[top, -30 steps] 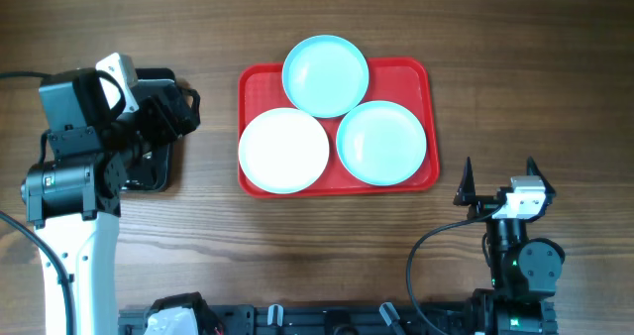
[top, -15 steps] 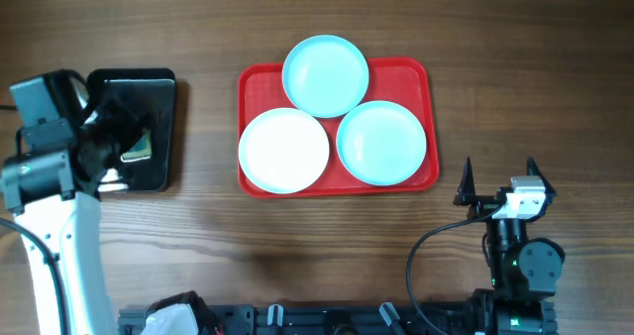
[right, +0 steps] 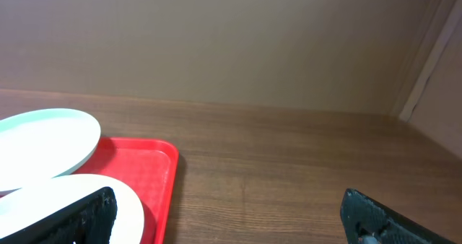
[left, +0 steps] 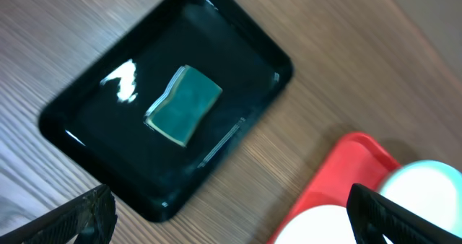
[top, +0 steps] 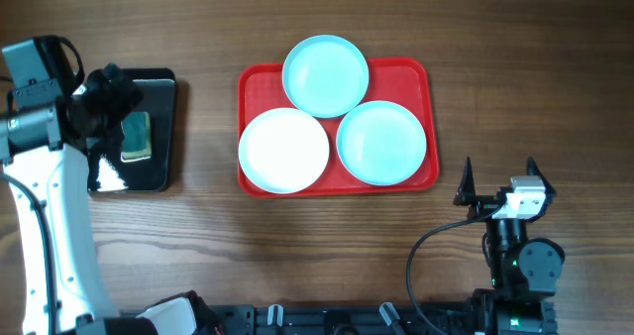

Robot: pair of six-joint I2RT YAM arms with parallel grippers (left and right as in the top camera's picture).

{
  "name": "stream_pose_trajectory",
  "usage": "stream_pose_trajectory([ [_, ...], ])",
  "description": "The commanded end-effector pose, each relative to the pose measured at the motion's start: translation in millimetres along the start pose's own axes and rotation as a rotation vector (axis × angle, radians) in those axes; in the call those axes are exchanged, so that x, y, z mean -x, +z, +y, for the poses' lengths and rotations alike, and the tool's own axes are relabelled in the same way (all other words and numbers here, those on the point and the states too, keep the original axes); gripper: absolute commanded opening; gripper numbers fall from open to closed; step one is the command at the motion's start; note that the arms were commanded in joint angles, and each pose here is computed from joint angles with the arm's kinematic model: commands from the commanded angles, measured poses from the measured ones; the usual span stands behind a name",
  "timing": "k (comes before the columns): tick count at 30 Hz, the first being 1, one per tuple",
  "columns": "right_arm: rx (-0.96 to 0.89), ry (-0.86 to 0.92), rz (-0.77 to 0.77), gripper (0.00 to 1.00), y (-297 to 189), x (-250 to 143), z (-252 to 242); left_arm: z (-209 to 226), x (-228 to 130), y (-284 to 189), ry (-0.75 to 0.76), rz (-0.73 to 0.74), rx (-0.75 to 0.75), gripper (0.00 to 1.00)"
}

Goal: Clean dirty plates on tray and stack at the side
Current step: 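Lower the left gripper and grasp the green-yellow sponge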

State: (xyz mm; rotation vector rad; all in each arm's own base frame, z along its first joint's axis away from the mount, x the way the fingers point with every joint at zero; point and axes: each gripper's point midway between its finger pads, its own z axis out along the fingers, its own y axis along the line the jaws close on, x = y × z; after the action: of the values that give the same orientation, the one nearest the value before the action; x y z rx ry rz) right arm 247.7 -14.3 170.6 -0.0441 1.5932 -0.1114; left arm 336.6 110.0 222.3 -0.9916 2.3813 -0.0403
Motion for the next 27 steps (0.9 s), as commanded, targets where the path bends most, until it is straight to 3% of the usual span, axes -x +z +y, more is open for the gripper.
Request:
stream_pose_trajectory([
  [1, 0.004, -0.004, 0.000, 1.00, 0.1, -0.7, 0.3, 9.8, 12.1, 26.7, 0.039, -0.002, 0.085, 1.00],
  [3, 0.004, -0.004, 0.000, 0.99, 0.1, -0.7, 0.3, 9.8, 11.6, 48.9, 0.149, 0.033, 0.098, 0.98],
  [4, 0.004, -0.004, 0.000, 0.99, 0.1, -0.6, 0.3, 11.1, 8.7, 59.2, 0.221, 0.060, 0.106, 0.86],
  [5, 0.004, -0.004, 0.000, 1.00, 0.1, -0.6, 0.3, 12.4, 5.5, 66.7, 0.273, 0.085, 0.112, 0.84],
  [7, 0.004, -0.004, 0.000, 1.00, 0.1, -0.6, 0.3, 16.1, -2.0, 83.6, 0.372, 0.140, 0.123, 0.85],
  [8, 0.004, -0.004, 0.000, 1.00, 0.1, -0.7, 0.3, 17.8, -5.6, 91.2, 0.406, 0.164, 0.127, 0.91],
  [9, 0.004, -0.004, 0.000, 1.00, 0.1, -0.6, 0.3, 19.4, -9.1, 98.3, 0.422, 0.186, 0.131, 0.93],
  [12, 0.004, -0.004, 0.000, 1.00, 0.1, -0.6, 0.3, 28.2, -12.9, 113.1, 0.438, 0.219, 0.170, 0.84],
  [22, 0.004, -0.004, 0.000, 1.00, 0.1, -0.7, 0.3, 60.7, -13.1, 147.3, 0.375, 0.274, 0.215, 0.88],
  [27, 0.004, -0.004, 0.000, 1.00, 0.1, -0.7, 0.3, 40.2, -29.4, 163.3, 0.469, 0.341, 0.040, 0.88],
])
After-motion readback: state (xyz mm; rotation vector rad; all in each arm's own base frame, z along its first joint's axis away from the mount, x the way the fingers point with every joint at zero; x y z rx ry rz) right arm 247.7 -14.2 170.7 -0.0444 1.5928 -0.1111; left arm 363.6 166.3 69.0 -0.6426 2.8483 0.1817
